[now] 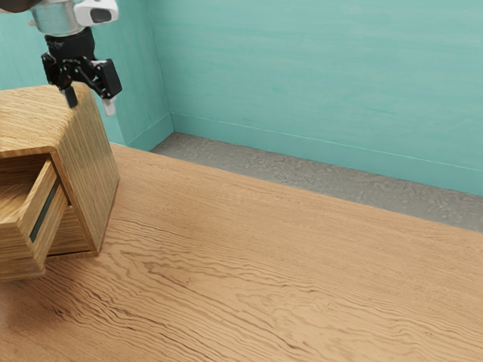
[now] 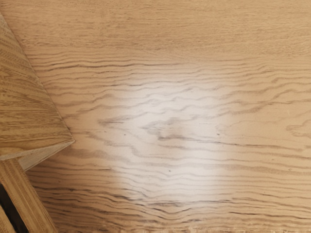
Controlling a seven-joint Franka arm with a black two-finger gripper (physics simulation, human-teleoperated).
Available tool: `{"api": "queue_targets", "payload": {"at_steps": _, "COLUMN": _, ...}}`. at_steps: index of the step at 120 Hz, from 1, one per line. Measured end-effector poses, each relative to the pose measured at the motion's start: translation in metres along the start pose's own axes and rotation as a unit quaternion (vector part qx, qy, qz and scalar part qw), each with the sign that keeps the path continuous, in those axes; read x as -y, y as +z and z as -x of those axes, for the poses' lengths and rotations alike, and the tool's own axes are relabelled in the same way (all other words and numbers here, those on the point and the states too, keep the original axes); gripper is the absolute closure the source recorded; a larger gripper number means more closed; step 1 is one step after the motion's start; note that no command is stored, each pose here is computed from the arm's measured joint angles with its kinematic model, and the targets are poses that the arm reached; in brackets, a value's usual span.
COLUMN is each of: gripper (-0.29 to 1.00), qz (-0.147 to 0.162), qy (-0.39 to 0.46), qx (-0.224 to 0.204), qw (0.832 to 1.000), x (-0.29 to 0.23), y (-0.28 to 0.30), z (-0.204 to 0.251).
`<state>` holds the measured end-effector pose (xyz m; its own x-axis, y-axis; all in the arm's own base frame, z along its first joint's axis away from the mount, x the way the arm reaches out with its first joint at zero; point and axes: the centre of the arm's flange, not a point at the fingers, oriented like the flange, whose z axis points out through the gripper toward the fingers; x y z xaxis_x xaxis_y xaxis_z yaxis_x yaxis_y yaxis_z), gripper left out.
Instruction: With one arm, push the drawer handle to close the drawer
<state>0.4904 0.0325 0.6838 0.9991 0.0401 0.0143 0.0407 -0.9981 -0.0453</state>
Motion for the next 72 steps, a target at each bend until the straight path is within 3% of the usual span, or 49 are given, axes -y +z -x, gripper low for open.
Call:
{"api": "queue_targets", "payload": {"at_steps": 24, "gripper": 0.0, "qz": -0.001, "qy": 0.001, "qx": 0.016, "qw": 1.0, "x": 0.004, "y": 0.0, "z": 0.005}}
{"api": "queue_targets", "payload": {"at_steps": 36, "gripper": 0.0, "qz": 0.0, "qy": 0.004, "qx": -0.066, "qw": 0.998, "x": 0.0, "y": -0.099, "z": 0.019}}
{"api": "queue_targets", "payload": {"at_steps": 42, "gripper": 0.0, "qz": 0.008, "qy": 0.013, "qx": -0.081, "qw": 0.997, "x": -0.007, "y": -0.123, "z": 0.03}}
{"api": "queue_targets", "payload": {"at_steps": 72, "gripper": 0.0, "qz": 0.023, "qy": 0.022, "qx": -0.06, "qw": 0.998, "x": -0.012, "y": -0.132, "z": 0.043}}
